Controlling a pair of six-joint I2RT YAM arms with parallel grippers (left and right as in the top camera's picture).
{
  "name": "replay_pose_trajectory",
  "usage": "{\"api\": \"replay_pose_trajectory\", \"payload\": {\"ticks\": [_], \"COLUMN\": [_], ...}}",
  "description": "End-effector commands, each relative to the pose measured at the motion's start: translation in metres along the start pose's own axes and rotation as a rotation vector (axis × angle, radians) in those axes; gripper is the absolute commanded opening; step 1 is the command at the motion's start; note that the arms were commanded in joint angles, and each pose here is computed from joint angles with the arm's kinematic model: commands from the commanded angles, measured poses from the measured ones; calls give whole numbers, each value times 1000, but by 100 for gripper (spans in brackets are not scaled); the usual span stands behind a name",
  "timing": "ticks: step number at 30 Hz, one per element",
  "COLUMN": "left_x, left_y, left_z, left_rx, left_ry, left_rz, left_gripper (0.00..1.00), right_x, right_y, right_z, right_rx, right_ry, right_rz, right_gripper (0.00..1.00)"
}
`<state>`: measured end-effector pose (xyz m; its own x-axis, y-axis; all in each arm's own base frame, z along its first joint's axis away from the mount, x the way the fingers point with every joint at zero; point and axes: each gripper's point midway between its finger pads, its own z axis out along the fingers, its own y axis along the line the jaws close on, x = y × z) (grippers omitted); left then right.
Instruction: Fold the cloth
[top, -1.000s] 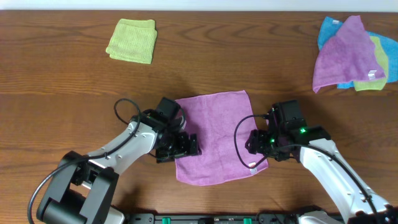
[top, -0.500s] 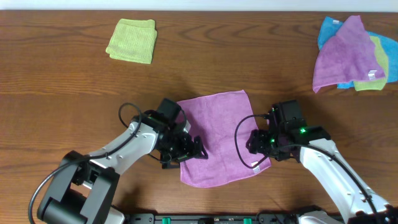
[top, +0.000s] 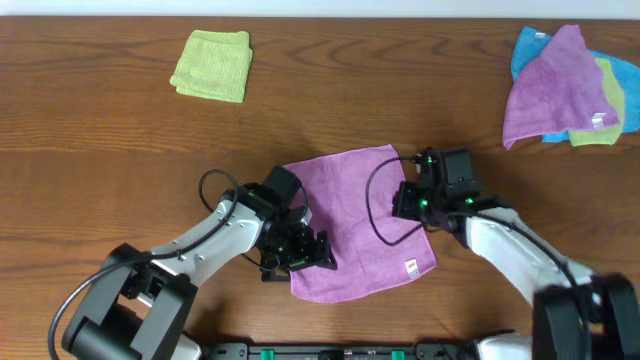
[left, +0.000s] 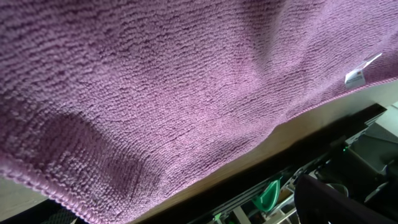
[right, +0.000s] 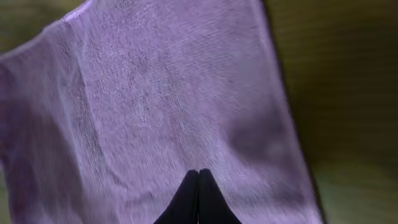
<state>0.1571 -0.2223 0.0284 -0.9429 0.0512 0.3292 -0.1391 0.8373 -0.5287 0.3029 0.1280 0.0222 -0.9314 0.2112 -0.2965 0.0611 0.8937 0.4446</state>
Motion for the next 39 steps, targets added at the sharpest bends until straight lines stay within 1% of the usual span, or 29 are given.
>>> {"api": "replay_pose_trajectory", "payload": {"ticks": [1, 4, 7, 13, 15, 18, 20, 25, 27, 29, 32, 39], "left_x": [1, 1, 1, 4, 4, -1, -4, -2, -1, 1, 1, -16], "left_y": [5, 5, 5, -2, -6, -11, -13, -12, -11, -11, -13, -26], "left_z": [3, 3, 3, 3, 3, 3, 3, 3, 3, 3, 3, 1], "left_rx": [-19, -19, -18, 23, 42, 62, 70, 66, 62, 68, 75, 123], "left_ry": [7, 7, 8, 30, 32, 18, 6, 11, 18, 26, 30, -35], "left_rz": [-12, -12, -13, -11, -12, -7, 1, -4, -11, -14, -34, -47], "left_gripper": [95, 95, 95, 95, 95, 95, 95, 95, 95, 95, 95, 95], "right_x": [15, 16, 9, -15, -21, -23, -22, -12, -22, -39, -58, -58], "right_y": [6, 11, 16, 7, 8, 12, 8, -4, -9, -12, -4, -3], "right_z": [18, 27, 29, 35, 40, 51, 62, 81, 82, 77, 72, 72], "right_rx": [-39, -61, -65, 83, 105, 108, 143, 178, 213, 246, 230, 227], "right_ry": [65, 72, 34, -121, -161, -185, -204, -181, -231, -317, -406, -408], "right_rz": [19, 11, -17, -82, -104, -126, -116, -118, -118, -116, -124, -124], "right_gripper": [1, 1, 2, 2, 1, 2, 2, 2, 1, 1, 2, 2]}}
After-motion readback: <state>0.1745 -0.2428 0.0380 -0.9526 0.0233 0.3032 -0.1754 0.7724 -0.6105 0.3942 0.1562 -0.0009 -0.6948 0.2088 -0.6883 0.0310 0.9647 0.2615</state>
